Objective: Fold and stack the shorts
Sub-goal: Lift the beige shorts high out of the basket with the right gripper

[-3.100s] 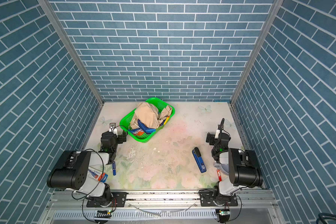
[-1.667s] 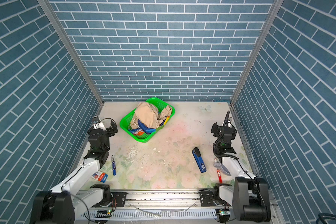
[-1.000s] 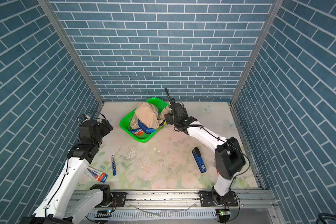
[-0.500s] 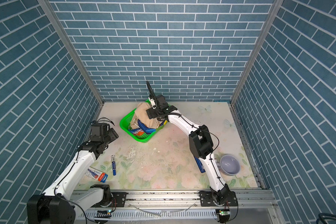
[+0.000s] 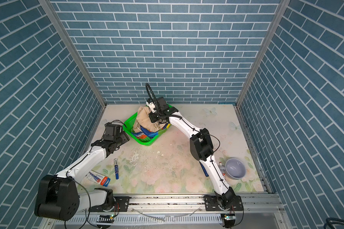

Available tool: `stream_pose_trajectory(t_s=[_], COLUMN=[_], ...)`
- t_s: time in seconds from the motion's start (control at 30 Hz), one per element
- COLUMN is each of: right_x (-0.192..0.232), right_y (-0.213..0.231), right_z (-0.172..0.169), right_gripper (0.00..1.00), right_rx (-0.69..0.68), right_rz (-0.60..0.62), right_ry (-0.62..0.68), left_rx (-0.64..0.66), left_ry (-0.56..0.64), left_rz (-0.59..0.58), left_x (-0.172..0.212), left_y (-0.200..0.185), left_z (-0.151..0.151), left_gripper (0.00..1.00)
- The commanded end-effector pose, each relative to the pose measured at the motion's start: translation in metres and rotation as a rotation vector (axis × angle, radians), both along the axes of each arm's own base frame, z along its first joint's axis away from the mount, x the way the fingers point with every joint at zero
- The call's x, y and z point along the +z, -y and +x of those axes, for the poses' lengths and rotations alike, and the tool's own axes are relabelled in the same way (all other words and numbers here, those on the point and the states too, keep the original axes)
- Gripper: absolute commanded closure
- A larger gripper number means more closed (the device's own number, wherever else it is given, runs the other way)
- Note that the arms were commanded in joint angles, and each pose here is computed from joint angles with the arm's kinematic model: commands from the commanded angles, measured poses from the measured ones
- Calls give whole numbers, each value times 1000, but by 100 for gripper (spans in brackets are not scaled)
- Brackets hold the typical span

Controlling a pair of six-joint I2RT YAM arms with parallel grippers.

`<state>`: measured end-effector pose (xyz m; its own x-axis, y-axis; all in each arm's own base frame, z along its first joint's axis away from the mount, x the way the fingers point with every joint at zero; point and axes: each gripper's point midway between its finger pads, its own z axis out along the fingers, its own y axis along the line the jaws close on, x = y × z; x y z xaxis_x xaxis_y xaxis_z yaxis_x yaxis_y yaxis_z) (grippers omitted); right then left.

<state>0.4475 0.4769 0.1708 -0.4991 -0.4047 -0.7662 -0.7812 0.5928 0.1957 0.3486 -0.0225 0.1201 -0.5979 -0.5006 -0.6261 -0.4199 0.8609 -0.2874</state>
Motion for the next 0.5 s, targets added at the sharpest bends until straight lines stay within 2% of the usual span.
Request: stream_pose_trajectory(t_s=[0.0,0.2,0.47], right_x=[94,215,336], right_y=[5,42,99], right_z=[-21,-43,-91], right_gripper=[100,100,100], right_rx=[37,-6,-37], right_rz=[91,181,296], right_ry=[107,318,536], left_rx=[-31,-64,-93], left_ry=[50,76,149], left_rz=[-40,-64,-90], left_x=[15,27,56], left_y=[15,27,31], left_z=[8,4,-9], left_gripper=[35,36,34])
